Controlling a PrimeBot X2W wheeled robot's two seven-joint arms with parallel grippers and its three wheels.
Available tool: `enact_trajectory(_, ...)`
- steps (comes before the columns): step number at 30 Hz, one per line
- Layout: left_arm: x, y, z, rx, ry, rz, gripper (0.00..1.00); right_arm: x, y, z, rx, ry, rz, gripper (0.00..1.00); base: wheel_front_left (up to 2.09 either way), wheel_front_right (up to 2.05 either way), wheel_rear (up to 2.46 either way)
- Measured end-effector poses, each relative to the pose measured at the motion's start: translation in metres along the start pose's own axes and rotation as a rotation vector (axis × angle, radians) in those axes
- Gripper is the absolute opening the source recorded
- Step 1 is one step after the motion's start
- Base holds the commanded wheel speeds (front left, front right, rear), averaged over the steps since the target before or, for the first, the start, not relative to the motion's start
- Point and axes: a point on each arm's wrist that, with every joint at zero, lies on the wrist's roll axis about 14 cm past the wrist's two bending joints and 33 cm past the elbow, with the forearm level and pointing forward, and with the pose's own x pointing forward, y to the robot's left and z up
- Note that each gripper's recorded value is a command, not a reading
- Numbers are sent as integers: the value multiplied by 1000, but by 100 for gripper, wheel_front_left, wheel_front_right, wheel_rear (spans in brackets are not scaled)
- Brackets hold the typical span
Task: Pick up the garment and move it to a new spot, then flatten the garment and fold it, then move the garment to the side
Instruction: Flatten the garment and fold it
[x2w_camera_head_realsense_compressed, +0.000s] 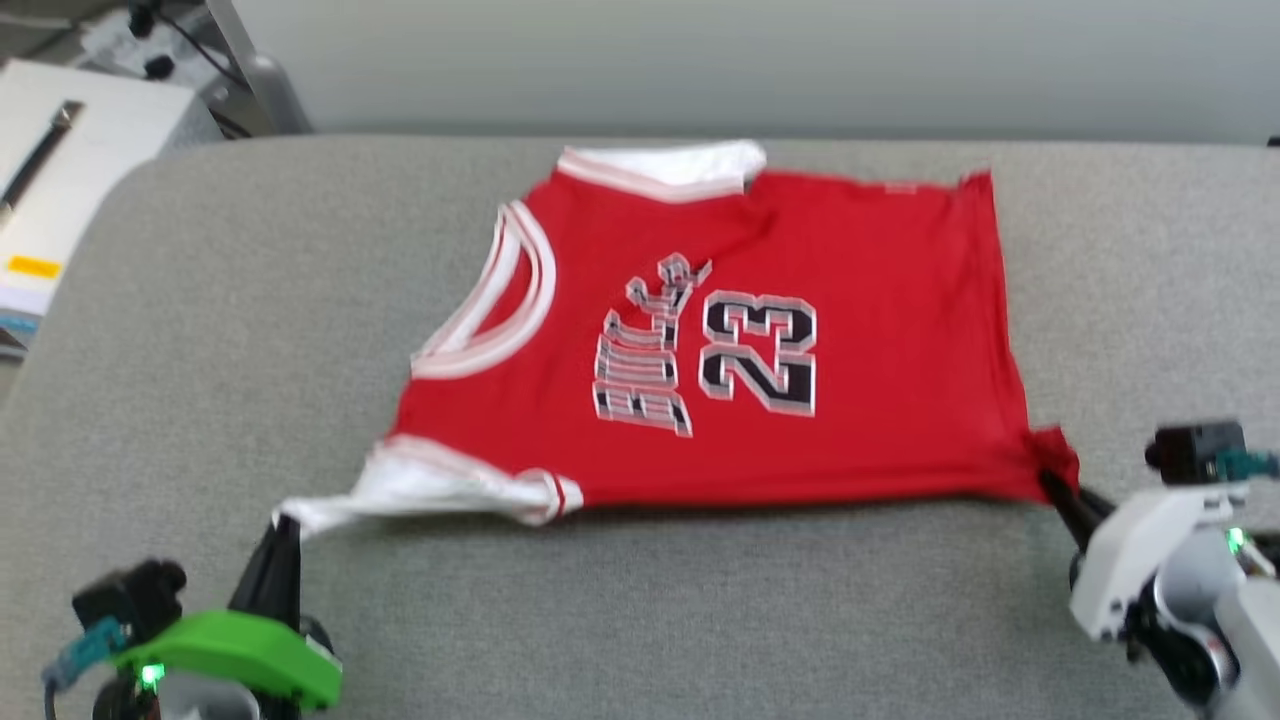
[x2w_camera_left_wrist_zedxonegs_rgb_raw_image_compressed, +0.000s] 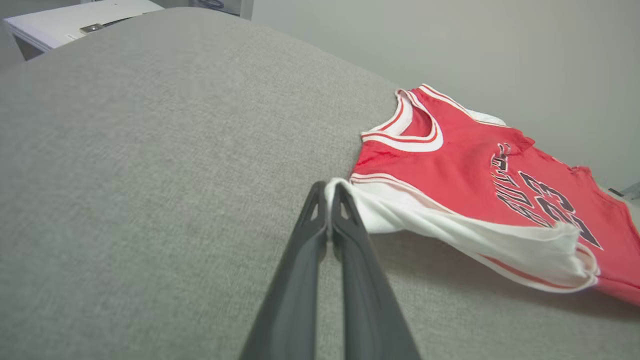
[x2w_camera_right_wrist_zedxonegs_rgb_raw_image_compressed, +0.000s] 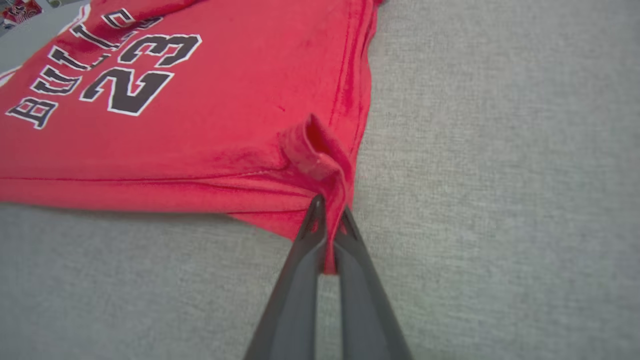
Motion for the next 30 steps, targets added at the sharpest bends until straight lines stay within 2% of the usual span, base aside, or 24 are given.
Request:
enact_trajectory(9, -68, 7, -18, -59, 92, 65, 0, -65, 2, -52, 63, 77, -51, 0, 0, 0, 0)
enact_trajectory(15, -82, 3, -16, -71, 99, 65, 0, -81, 12, -66, 105, 103, -75, 0, 0, 0, 0)
enact_trajectory(19, -73, -9, -11, -62, 95, 24, 0, -78, 18, -55, 97, 86, -80, 0, 0, 0, 0)
enact_trajectory(25, -24, -48, 15, -9, 35, -110, 0, -62, 17, -36, 63, 84, -85, 0, 0, 0, 0)
enact_trajectory(30, 15, -67, 19, 20, 36, -167, 0, -41, 13, -17, 34, 84, -86, 0, 0, 0, 0)
